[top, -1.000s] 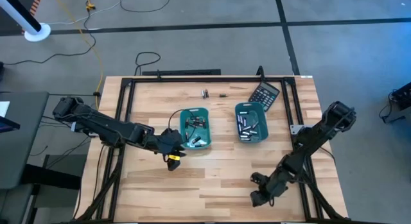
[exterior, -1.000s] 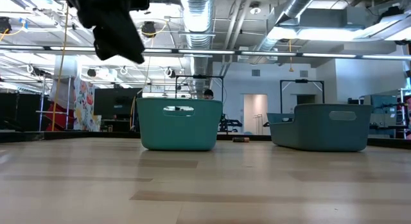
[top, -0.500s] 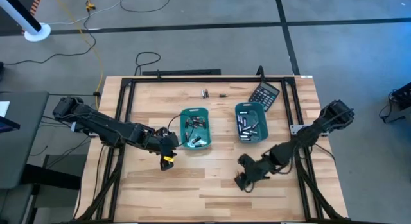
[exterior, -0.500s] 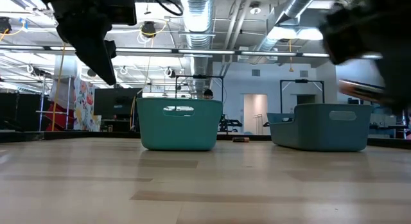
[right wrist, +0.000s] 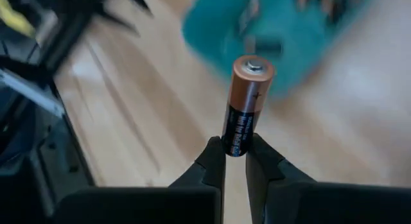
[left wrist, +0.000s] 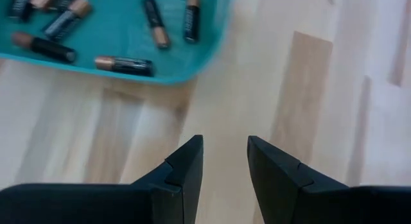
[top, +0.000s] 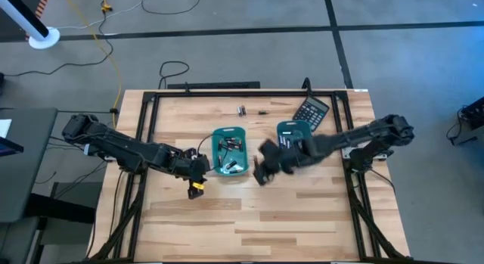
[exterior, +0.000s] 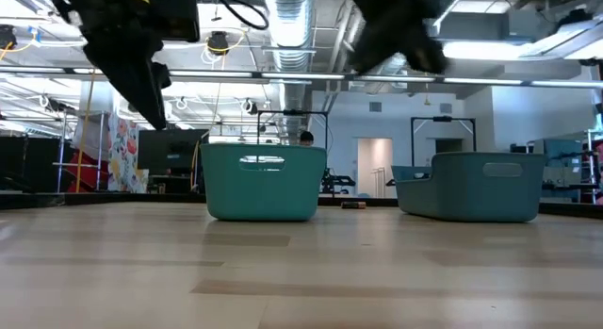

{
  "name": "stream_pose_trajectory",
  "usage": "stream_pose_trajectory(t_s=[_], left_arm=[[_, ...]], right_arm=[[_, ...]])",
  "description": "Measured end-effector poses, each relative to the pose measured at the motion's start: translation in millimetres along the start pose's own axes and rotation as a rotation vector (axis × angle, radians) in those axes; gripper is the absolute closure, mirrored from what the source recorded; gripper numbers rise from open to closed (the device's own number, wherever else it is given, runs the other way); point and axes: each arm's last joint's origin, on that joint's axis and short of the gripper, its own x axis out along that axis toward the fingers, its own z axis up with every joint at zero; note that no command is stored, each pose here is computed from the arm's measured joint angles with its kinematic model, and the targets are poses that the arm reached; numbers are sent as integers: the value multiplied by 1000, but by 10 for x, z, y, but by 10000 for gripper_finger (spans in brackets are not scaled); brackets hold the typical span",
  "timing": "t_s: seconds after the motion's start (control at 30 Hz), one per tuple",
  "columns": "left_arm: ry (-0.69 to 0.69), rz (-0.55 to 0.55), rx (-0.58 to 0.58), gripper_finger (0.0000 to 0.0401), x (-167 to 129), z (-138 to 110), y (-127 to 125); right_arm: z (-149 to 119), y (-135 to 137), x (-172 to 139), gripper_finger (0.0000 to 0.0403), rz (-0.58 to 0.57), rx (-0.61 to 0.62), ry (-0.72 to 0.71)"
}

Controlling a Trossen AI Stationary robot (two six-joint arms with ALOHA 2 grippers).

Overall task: Sort batteries
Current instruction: Put the black battery into the green bin

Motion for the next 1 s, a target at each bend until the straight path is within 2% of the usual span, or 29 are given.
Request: stream_pose_trajectory(t_s=[0.13,0.23,0.4,0.57,0.73,0.87,1.0], left_arm=[[-21,51,-78,282,16,53,104],[-29,73,-159,282,28,92,191],[-42,106,-261,282,43,146,323],[-62,131,-364,282,49,182,409],[-76,145,-441,282,49,187,424],[-78,145,-504,282,49,181,419],[-99,160,-547,282,46,176,399]], right_arm=[[446,16,6,362,-7,-124,-90],[720,38,124,362,-35,-223,-117],[995,-18,520,363,-110,-343,25],[1113,-252,980,363,-208,-395,209],[1162,-423,1326,363,-178,-432,305],[1138,-474,1462,363,-172,-481,349],[1125,-463,1470,360,-148,-541,362]])
